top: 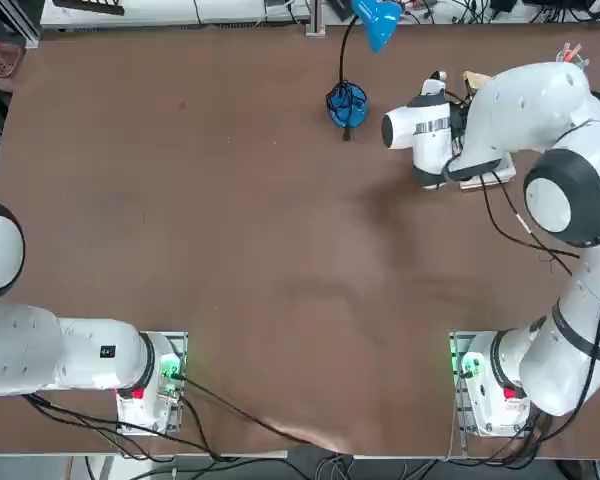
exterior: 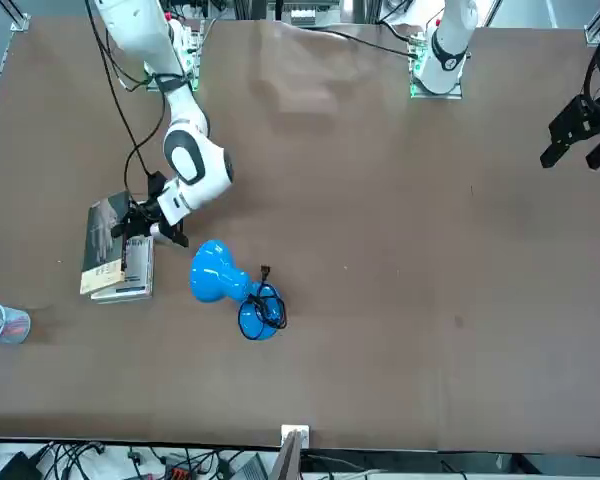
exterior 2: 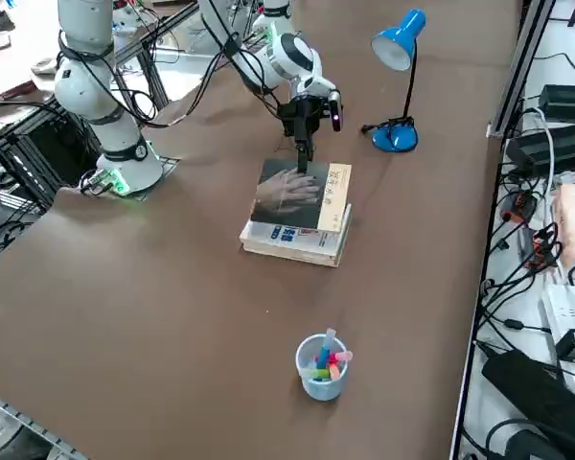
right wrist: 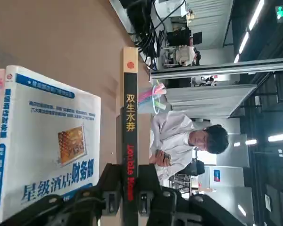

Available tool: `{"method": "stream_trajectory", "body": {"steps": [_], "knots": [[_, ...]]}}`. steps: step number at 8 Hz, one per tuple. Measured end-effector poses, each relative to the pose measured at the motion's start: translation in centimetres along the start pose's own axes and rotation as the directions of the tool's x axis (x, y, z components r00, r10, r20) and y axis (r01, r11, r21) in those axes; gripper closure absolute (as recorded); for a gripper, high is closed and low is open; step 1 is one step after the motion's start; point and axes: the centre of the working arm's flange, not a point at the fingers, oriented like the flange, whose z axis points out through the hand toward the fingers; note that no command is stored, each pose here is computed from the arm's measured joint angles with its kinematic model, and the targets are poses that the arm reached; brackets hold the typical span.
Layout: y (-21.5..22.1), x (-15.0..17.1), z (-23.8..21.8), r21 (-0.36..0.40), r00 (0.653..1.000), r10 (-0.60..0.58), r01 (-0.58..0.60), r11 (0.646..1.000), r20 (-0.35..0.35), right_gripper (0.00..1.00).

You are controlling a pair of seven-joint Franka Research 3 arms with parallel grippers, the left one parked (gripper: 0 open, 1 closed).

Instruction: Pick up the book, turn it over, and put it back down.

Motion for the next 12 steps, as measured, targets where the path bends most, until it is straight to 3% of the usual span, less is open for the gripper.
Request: {"method": "stream_trajectory", "body": {"steps": [4,12], "knots": [[-3.8,-1.4,0.9,-0.024,0.999,-0.036,0.036,0.999,-0.010,0.85],[-6.1,-2.5,2.2,-0.040,1.000,-0.024,0.024,0.999,0.005,0.85]]}}
